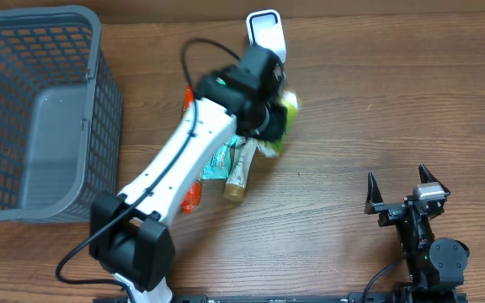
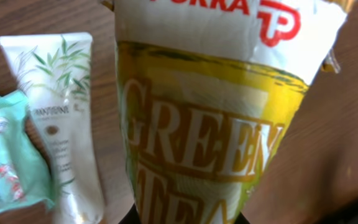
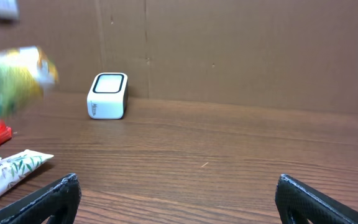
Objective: Scan the item barcode
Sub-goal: 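Lift the pouch out and carry it right of the Pantene tube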
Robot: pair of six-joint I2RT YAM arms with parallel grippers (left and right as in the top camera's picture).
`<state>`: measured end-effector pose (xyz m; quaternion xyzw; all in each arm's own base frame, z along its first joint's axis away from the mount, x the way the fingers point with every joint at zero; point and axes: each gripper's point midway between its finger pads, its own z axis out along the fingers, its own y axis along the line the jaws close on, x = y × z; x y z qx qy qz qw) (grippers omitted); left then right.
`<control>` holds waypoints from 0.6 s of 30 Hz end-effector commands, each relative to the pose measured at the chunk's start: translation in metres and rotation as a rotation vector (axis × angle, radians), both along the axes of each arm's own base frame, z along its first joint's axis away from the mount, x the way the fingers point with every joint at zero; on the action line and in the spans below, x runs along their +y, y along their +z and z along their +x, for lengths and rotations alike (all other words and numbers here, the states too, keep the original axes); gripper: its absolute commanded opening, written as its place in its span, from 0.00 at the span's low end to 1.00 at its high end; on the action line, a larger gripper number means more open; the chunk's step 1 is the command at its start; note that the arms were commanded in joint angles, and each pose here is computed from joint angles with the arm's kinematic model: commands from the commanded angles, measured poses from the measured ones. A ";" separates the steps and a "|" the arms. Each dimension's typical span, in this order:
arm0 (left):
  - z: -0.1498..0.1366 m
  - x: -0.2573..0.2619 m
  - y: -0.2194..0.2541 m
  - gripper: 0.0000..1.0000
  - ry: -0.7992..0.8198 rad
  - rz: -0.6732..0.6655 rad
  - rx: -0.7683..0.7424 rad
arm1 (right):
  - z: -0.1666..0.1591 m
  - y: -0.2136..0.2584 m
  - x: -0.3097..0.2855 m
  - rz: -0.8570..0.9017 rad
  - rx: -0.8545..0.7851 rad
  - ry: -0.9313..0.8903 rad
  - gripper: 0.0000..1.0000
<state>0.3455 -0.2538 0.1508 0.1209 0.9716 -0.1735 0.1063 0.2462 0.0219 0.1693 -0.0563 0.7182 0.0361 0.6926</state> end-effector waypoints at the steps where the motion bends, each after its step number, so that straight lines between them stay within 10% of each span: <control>1: 0.001 0.001 -0.026 0.05 0.091 0.068 -0.058 | 0.000 -0.002 -0.001 -0.001 -0.001 -0.006 1.00; 6: -0.007 -0.004 -0.057 0.15 0.081 0.097 -0.084 | 0.000 -0.002 -0.001 -0.001 -0.001 -0.006 1.00; 12: -0.011 -0.008 -0.069 0.62 0.071 0.088 -0.089 | 0.000 -0.002 -0.001 -0.001 -0.001 -0.006 1.00; 18: 0.005 -0.005 -0.029 0.65 0.081 0.062 -0.136 | 0.000 -0.002 -0.001 -0.001 -0.001 -0.006 1.00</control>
